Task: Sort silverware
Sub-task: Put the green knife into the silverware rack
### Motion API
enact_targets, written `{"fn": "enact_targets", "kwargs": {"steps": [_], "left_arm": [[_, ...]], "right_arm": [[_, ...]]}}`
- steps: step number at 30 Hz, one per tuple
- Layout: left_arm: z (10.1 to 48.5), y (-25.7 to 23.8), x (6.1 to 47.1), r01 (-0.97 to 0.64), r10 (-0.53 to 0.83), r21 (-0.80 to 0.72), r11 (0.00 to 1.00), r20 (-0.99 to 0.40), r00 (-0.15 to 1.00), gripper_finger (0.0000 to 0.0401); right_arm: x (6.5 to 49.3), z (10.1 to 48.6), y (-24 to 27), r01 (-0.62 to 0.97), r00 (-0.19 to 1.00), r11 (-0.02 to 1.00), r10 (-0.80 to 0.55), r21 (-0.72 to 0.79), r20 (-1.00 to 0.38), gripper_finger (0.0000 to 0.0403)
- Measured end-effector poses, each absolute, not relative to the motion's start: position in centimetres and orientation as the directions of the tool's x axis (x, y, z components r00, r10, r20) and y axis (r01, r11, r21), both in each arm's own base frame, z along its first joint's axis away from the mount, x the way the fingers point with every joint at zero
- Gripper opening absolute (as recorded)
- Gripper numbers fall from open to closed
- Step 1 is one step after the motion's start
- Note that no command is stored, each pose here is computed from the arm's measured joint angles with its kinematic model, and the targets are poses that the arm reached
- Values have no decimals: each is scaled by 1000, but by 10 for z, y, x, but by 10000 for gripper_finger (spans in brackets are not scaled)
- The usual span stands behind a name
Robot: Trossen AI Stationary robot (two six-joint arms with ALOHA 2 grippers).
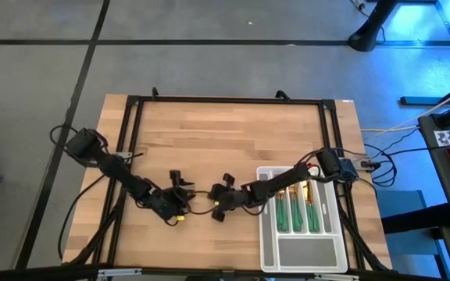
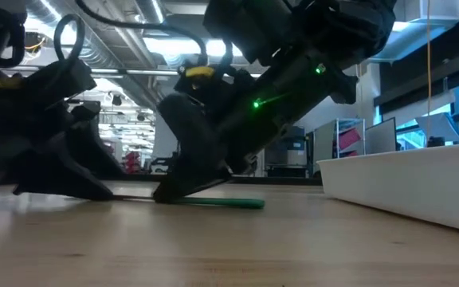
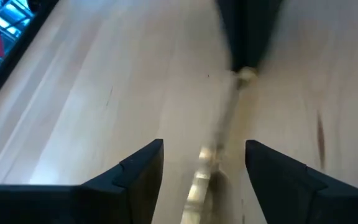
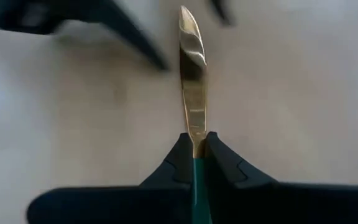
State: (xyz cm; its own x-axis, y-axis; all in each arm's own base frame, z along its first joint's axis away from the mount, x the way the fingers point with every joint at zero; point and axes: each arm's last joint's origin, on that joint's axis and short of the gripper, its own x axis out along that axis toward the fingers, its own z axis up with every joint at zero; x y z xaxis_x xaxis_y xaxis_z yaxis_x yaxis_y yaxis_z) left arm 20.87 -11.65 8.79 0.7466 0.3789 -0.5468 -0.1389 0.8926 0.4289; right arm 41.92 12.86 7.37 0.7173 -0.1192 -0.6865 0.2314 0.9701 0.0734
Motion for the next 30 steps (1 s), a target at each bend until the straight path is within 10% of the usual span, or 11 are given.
{"fn": "enact_targets", "kwargs": {"steps": [17,23,30], "left_arm": [[75,-122,211,-20,295,421,907,-601,743,140],[75,-123,212,26,280,446,895,-605,746,162],[75,-120,213,-11,298,436,900,-597,745,192]], "right_arm": [[424,96,127,152,760,961,37,233,-649,19],[428,103,116,93,734,904,221,418,-642,5],[430,108,111,127,770,944,101,306,-630,20]]}}
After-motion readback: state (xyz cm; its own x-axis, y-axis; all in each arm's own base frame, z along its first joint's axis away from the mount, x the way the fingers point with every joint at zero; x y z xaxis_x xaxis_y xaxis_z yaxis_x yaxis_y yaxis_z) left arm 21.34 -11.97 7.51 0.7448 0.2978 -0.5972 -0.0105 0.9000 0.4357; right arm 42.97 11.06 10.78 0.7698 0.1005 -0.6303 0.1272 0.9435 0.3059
